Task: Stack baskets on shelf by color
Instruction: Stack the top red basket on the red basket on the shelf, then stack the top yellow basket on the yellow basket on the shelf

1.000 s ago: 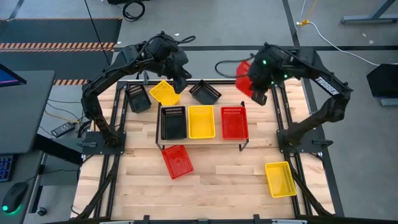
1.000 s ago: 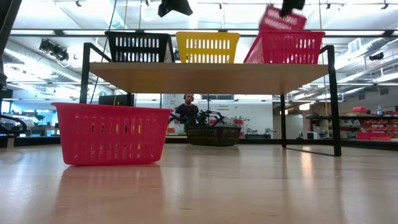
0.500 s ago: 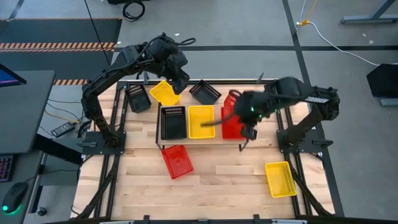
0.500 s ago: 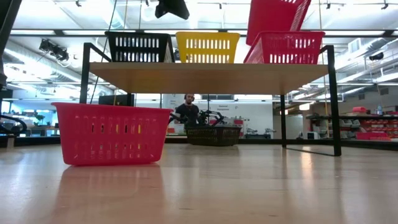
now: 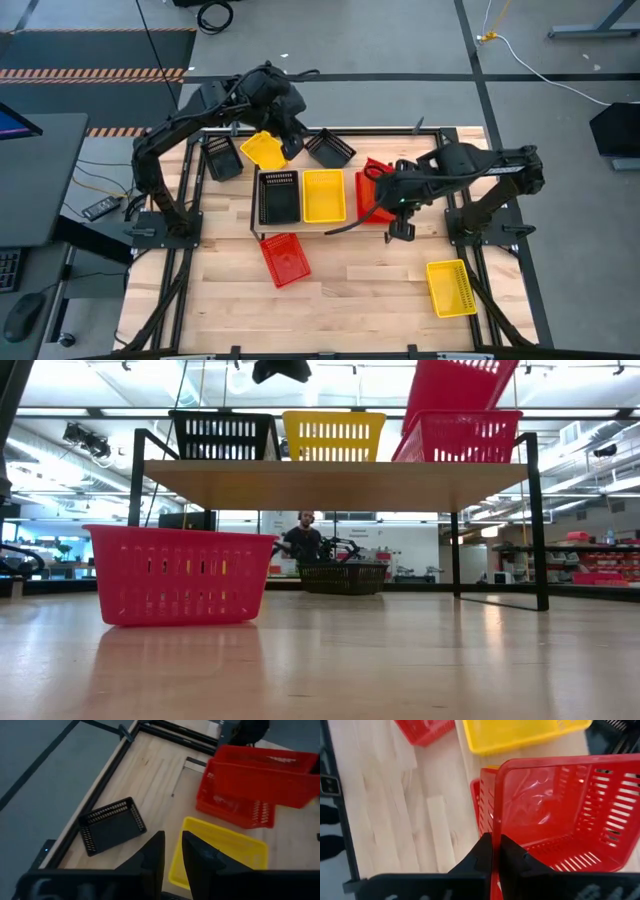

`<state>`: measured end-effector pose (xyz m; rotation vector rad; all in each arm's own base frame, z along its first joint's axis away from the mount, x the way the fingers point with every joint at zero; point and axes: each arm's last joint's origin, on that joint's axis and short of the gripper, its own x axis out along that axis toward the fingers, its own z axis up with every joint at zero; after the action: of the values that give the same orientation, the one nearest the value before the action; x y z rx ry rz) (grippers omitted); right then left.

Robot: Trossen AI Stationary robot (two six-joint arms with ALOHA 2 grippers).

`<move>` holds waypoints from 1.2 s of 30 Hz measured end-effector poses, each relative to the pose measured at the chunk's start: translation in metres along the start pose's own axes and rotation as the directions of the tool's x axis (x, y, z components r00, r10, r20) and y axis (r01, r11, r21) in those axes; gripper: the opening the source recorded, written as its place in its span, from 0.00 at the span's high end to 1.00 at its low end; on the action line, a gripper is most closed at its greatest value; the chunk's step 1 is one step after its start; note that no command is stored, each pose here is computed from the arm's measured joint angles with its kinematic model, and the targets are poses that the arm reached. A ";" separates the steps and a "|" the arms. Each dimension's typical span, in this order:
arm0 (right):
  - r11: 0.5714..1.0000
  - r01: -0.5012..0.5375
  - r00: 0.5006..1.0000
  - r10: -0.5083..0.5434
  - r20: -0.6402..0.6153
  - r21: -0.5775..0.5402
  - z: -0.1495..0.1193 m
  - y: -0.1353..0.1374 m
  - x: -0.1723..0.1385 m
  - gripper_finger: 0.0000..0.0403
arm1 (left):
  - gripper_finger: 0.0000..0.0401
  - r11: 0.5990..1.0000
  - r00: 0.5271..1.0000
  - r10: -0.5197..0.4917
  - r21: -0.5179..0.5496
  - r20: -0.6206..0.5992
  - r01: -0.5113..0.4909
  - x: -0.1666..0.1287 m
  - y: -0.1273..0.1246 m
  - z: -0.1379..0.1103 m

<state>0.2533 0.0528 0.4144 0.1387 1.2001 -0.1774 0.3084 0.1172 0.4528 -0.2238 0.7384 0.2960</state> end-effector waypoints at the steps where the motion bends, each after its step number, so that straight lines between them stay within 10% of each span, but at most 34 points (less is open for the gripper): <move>1: 1.000 0.002 1.000 -0.002 -0.016 0.001 -0.001 0.000 0.004 0.95 | 0.82 1.000 1.000 -0.001 -0.007 -0.002 0.001 0.000 -0.002 0.000; 21: 1.000 0.015 0.997 -0.015 -0.077 0.002 -0.004 0.000 0.021 0.92 | 0.79 1.000 1.000 -0.008 0.017 -0.004 0.008 0.001 -0.023 -0.002; 36: 0.999 0.032 0.996 -0.029 -0.084 0.025 -0.004 -0.001 0.021 0.63 | 0.78 1.000 1.000 -0.009 0.021 -0.004 0.009 0.001 -0.023 -0.002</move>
<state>0.2566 0.0514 0.3932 0.1523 1.2842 -0.2162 0.3158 0.0956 0.4527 -0.2078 0.7442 0.2795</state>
